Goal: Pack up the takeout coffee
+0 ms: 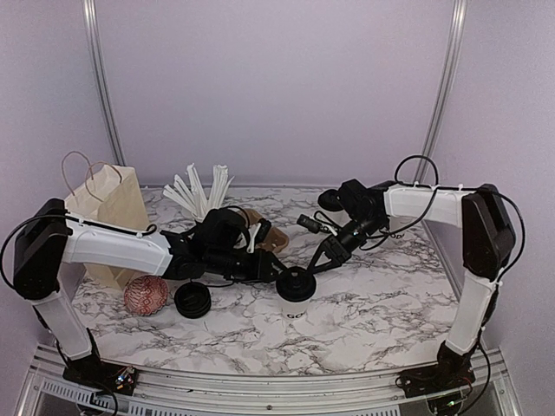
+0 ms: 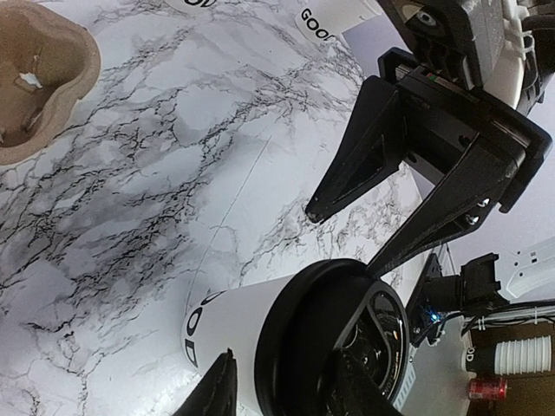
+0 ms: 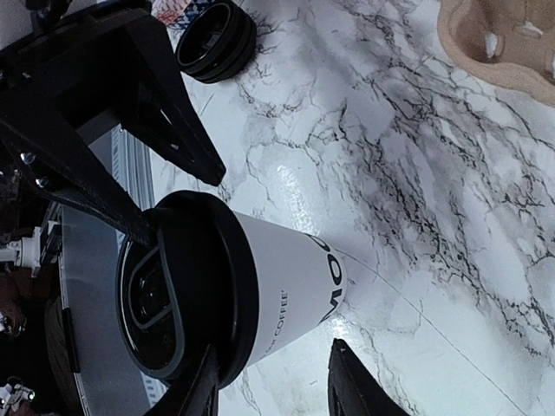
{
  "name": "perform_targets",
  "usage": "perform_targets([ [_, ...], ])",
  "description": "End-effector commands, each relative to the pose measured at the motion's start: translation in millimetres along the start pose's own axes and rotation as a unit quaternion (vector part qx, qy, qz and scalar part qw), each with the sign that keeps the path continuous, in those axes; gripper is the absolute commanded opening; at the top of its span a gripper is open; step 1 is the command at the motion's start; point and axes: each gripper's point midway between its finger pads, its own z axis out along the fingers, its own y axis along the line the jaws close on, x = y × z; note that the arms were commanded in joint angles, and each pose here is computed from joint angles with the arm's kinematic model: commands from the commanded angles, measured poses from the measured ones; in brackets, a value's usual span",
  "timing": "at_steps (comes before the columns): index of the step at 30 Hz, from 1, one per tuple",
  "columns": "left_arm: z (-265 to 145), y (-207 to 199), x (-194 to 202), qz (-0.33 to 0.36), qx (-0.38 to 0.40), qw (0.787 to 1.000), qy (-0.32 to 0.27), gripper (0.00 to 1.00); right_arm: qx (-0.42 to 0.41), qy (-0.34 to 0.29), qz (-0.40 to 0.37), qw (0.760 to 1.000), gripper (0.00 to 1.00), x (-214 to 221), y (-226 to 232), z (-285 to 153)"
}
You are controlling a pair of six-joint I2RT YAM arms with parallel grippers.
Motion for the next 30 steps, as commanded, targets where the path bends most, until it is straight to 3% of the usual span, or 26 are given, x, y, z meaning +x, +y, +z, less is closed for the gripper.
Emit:
perform_targets([
  [1,11,11,10,-0.007,-0.002,1.000,0.022,0.37,-0.009,0.005,0.008,1.000,0.39,0,-7,9],
  [7,21,36,35,-0.025,-0.022,0.998,0.053,0.32,0.011,0.027,0.041,0.999,0.36,20,-25,22],
  [15,19,79,74,-0.061,-0.084,0.991,0.081,0.25,0.078,0.104,0.078,0.988,0.32,69,-49,49],
  [22,7,45,44,-0.004,-0.067,0.997,0.037,0.32,0.088,0.058,0.028,0.994,0.32,23,-31,24],
  [30,-16,-6,-9,0.044,-0.030,0.998,-0.034,0.43,0.099,-0.037,-0.027,0.994,0.53,-34,0,-40],
])
